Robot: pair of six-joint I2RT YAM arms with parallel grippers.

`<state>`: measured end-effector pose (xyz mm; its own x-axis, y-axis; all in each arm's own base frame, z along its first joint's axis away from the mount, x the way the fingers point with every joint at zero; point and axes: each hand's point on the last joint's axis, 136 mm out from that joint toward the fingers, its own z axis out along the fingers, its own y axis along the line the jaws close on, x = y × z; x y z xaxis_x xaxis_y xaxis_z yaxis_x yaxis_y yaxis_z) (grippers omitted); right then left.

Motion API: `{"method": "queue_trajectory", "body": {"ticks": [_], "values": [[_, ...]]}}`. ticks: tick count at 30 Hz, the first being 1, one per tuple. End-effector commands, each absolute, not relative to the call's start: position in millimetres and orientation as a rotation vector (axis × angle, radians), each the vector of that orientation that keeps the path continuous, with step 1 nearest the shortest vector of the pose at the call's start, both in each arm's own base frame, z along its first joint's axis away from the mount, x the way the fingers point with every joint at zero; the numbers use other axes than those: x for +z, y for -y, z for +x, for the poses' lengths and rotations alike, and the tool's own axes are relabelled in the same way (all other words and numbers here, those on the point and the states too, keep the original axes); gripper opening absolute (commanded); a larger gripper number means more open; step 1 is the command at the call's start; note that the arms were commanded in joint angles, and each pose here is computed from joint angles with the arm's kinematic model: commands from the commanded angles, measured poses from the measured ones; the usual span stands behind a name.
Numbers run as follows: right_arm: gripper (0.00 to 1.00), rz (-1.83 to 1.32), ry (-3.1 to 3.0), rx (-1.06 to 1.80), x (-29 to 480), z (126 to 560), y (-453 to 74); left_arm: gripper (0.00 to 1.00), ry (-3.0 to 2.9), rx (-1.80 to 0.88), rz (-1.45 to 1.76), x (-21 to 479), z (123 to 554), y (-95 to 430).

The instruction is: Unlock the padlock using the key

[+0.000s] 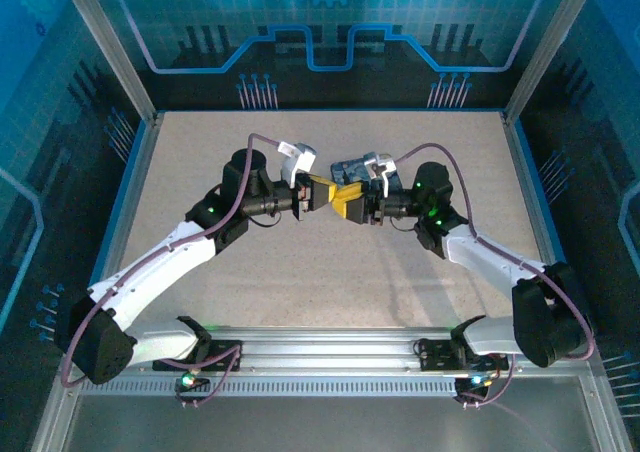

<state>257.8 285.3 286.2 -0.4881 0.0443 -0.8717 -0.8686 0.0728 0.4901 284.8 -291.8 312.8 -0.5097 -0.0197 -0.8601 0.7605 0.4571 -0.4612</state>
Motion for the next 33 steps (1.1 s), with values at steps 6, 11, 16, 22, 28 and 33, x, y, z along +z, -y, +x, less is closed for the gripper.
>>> {"method": "queue_trajectory", "body": {"ticks": [6,11,16,22,28,33], "values": [[0.28,-0.862,-1.538,1.517,301.0,260.3,-292.1,0.00,-1.785,-1.173,0.642,329.6,282.6,294.0],[0.25,-0.858,-1.538,1.515,301.0,260.9,-293.2,0.00,-1.786,-1.174,0.645,328.8,282.2,294.3],[0.25,-0.855,-1.532,1.511,304.0,261.3,-293.2,0.00,-1.789,-1.175,0.645,327.2,282.4,294.6],[0.22,-0.855,-1.526,1.509,306.6,261.9,-293.4,0.00,-1.792,-1.174,0.647,325.8,282.2,294.6],[0.17,-0.857,-1.532,1.512,304.9,262.0,-293.7,0.00,-1.790,-1.171,0.646,326.0,282.7,294.6],[0.12,-0.855,-1.546,1.514,301.1,261.5,-294.0,0.00,-1.791,-1.169,0.641,326.0,283.6,294.4]]}}
